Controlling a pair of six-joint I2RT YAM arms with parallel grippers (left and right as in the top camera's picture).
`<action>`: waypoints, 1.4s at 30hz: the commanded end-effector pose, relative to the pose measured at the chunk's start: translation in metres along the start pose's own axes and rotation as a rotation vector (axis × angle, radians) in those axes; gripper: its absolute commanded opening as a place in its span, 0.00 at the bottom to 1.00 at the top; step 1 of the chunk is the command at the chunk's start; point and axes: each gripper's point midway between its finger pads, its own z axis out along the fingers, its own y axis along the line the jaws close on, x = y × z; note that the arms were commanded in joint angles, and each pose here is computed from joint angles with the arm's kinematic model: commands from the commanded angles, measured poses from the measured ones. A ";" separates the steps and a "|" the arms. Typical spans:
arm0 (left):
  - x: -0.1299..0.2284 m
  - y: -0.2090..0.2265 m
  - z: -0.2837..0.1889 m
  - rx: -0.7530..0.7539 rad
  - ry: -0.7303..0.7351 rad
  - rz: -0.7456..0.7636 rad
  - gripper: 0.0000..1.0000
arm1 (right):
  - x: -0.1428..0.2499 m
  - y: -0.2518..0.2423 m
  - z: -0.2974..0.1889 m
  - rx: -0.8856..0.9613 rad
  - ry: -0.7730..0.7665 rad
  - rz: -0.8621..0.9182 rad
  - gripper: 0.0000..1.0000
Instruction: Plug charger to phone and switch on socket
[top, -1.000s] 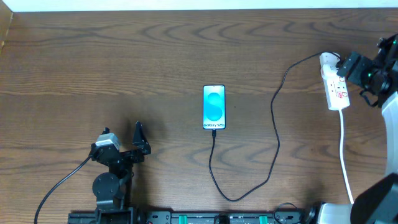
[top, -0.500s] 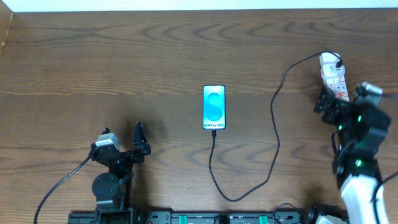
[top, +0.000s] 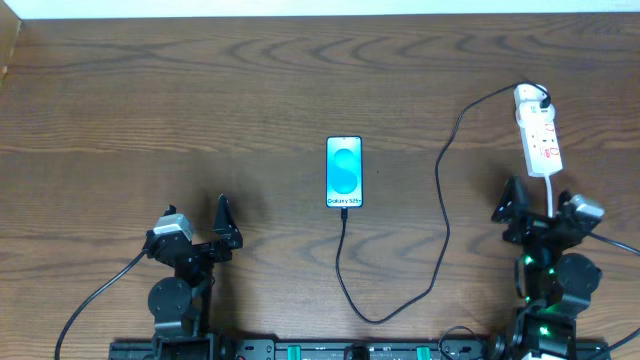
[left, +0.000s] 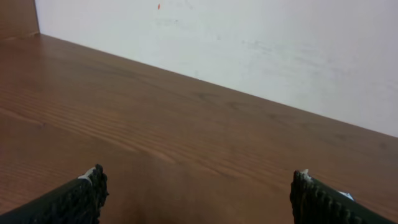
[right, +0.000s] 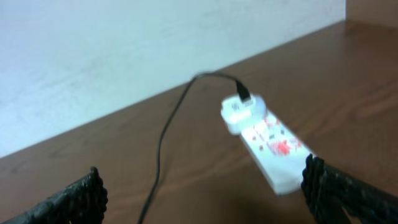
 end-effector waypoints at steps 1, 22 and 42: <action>0.015 0.001 0.001 0.002 0.048 0.002 0.95 | 0.005 0.001 -0.005 0.002 -0.002 -0.023 0.99; 0.015 0.001 0.001 0.002 0.048 0.001 0.95 | 0.027 0.031 -0.025 -0.119 0.049 -0.349 0.99; 0.015 0.001 0.001 0.002 0.048 0.001 0.95 | 0.029 0.037 -0.026 -0.142 0.047 -0.407 0.99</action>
